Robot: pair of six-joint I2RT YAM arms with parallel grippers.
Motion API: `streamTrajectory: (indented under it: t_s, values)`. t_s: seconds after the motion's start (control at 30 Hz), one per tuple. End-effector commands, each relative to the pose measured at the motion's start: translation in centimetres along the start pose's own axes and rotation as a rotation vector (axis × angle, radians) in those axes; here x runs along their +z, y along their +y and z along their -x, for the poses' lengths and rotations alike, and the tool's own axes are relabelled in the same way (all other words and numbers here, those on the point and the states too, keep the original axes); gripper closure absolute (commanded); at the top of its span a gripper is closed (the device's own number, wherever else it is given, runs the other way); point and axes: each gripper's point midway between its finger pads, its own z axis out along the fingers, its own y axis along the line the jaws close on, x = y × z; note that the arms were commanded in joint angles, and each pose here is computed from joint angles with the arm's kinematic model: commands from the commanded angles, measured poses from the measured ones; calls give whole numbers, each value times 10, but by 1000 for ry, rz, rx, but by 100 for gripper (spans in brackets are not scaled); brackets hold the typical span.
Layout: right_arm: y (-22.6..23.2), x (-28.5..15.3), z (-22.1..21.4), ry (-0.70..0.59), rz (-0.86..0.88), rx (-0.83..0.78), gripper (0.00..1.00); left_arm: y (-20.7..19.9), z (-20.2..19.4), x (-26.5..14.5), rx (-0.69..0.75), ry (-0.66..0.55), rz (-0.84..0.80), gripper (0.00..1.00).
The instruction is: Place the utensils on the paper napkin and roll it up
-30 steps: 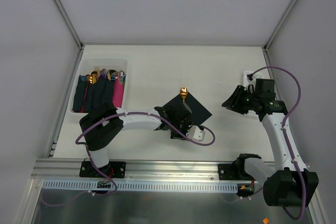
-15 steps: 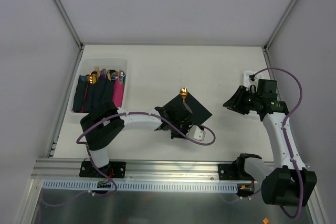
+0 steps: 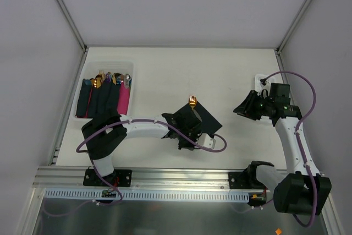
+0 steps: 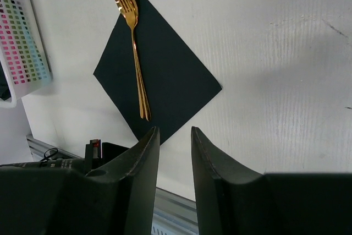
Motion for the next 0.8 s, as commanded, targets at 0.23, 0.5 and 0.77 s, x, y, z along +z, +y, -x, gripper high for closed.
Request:
streamTrajectory:
  t_s: [0.23,0.5,0.77]
  values:
    - [-2,11,-10,60,44,-6,71,17,35,-27,-55,-98,-6,100]
    - [-4,19,-15,92,63,18,73,54,35,-37,-65,-122,37,100]
    - [-3,29,-26,129,98,48,77,89,25,-37,-93,-123,73,100]
